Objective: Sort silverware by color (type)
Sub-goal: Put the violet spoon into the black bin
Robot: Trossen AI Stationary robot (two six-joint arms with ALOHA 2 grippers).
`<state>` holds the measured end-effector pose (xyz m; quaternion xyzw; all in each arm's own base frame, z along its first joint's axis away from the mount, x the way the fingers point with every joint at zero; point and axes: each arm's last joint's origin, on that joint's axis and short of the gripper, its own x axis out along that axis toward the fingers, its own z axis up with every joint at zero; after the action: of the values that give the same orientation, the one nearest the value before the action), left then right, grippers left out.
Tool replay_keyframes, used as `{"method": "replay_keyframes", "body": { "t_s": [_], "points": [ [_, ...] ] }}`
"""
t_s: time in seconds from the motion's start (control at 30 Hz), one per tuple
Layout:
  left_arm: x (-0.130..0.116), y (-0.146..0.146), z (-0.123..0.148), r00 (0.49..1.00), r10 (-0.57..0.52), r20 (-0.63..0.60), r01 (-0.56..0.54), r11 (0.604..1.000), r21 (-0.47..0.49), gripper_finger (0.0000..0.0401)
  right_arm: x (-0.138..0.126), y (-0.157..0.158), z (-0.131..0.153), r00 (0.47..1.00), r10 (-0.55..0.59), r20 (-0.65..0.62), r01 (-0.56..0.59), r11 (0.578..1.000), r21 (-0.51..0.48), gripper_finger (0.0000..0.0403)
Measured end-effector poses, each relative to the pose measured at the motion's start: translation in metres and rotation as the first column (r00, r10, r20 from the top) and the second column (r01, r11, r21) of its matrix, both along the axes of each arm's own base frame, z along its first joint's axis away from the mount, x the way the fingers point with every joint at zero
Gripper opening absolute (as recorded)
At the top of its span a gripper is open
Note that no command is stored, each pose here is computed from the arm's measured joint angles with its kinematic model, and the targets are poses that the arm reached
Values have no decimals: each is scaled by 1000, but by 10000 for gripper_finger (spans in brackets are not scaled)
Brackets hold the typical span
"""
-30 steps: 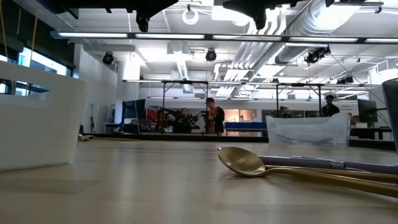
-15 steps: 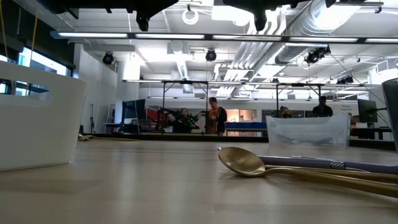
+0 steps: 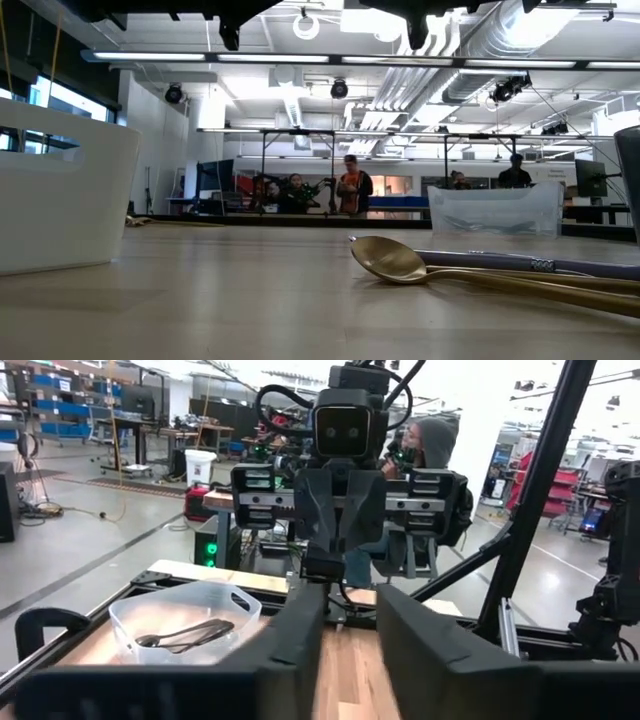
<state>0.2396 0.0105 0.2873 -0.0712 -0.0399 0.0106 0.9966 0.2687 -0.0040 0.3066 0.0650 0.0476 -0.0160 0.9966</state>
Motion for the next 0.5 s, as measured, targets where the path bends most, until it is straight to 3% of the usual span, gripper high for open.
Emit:
{"method": "replay_keyframes", "body": {
  "t_s": [0.13, 0.5],
  "points": [
    [0, 0, -1, 1000, -7, -8, 7, 1000, -4, 12, 0, 0, 0, 1000, 9, 0, -9, 1000, 1, 0],
    [0, 0, -1, 1000, -7, -13, 7, 1000, -18, 1, 0, 0, 0, 1000, 16, 0, -16, 1000, 2, 0]
  ]
}}
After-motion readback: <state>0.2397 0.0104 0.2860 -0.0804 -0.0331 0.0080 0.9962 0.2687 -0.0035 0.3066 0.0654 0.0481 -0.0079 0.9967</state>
